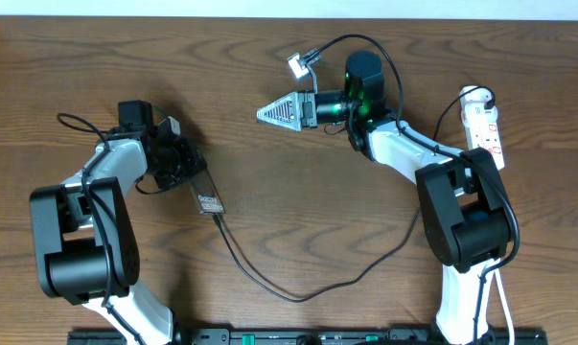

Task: Plug charger to phone and switch on socket
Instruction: 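Lower the phone flat onto the table with the left gripper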

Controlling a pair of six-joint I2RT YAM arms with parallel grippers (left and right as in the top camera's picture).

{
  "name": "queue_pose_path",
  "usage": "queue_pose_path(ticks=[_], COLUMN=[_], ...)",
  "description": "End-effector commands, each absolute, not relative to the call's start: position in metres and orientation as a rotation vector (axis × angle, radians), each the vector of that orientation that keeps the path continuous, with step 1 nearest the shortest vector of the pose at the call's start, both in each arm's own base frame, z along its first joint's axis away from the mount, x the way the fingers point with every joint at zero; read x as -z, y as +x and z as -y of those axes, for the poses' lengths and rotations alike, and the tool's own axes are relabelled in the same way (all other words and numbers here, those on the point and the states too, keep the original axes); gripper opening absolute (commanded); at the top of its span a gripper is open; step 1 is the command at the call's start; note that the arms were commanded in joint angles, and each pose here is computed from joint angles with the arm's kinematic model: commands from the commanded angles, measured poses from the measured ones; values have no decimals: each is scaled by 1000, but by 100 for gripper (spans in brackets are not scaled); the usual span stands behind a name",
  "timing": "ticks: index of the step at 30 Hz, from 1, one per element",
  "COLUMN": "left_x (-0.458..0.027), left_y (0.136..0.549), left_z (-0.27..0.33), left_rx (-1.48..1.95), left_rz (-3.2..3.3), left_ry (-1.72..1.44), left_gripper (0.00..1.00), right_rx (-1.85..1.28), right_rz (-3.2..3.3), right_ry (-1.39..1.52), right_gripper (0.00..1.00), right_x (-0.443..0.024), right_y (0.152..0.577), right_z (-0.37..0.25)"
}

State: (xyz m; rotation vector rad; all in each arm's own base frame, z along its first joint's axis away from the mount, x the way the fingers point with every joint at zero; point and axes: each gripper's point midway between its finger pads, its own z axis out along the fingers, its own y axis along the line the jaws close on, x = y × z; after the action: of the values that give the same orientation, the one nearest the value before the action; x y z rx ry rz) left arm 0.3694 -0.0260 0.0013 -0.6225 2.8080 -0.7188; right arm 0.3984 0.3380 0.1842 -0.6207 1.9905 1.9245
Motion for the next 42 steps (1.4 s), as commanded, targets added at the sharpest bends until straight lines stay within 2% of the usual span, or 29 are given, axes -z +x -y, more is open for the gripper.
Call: queue_pose_path(ticks=[1, 5, 9, 18, 34, 42], left_x=[24, 24, 24, 25, 27, 34], left_y=[358, 358, 355, 349, 337, 320], left_z=[19, 19, 19, 20, 21, 5], left_rx=[631, 631, 632, 633, 627, 454], left_rz=[-2882, -2883, -2893, -2916, -2965, -3038], left_ry=[-641, -641, -647, -662, -690, -728], left_gripper=[7, 9, 26, 44, 45, 45], right_rx=[-1907, -1905, -1905, -1905, -1905, -1906], right_rz=[-1974, -1974, -1974, -1975, -1975, -1976], right_ry=[-635, -631, -631, -631, -630, -630], right_gripper=[99, 99, 99, 99, 99, 99], right_x=[-186, -186, -186, -186, -186, -186], right_y=[400, 400, 400, 400, 400, 400], right_z=[-340, -340, -340, -340, -340, -340])
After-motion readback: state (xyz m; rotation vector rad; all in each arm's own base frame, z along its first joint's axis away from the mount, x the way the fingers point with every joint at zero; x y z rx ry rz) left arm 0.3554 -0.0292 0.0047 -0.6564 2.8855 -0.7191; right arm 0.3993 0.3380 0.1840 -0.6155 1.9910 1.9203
